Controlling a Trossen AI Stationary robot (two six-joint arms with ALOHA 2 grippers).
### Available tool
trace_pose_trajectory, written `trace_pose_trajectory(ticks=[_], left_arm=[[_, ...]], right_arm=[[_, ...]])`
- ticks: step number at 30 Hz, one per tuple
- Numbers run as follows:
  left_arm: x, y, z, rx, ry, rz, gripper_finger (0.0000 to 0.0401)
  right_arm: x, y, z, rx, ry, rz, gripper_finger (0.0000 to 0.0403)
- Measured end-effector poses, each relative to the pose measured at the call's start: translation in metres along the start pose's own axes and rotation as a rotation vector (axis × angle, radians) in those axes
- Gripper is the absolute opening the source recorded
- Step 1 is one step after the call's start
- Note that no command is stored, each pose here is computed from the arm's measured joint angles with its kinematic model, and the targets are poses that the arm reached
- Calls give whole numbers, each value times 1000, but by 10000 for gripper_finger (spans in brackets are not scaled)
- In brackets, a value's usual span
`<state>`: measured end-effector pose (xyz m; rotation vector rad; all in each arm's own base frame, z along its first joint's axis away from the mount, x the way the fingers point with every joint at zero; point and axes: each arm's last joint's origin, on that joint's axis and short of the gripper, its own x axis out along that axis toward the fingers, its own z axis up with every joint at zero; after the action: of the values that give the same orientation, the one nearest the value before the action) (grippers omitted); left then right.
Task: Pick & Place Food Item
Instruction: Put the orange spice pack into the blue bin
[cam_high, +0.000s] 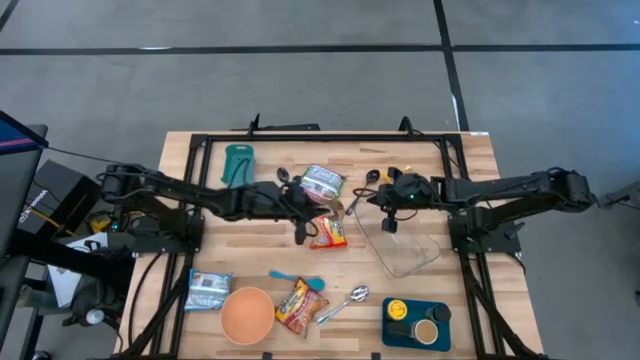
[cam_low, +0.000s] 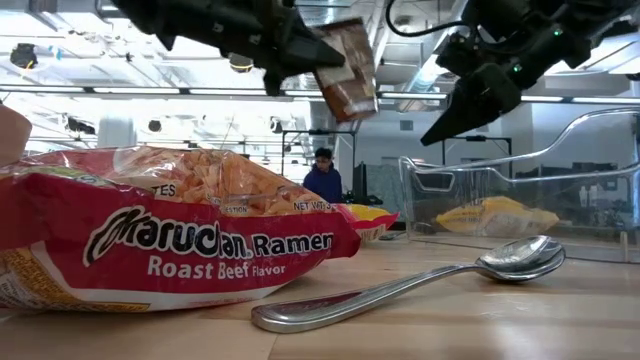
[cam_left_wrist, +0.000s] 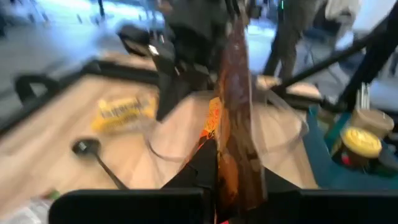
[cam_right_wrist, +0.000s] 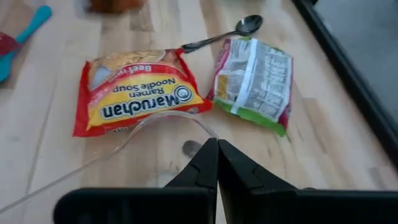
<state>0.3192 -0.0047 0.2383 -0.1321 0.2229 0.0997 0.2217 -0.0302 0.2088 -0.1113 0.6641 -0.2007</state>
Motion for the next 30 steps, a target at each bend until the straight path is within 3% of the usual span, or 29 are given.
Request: trace_pose_trajectory(ticks=[5,12,18,24,30], left_arm=[[15,-2,-3,-6,115,0,2],[18,-3,-8,-59,173,-37,2],[17,-3,-13,-82,227,-48,2],[17,-3,-13,-86,228,-52,2],[17,-5,-12,-85,220,-58,1]], right_arm=[[1,-5,-3,20,23,66,1],[0,3,-4,50,27,184,0],[-9,13,6,41,-70,262,0],[-18,20,20,22,-216,287,0],[-15,24,25,28,-266,300,5]])
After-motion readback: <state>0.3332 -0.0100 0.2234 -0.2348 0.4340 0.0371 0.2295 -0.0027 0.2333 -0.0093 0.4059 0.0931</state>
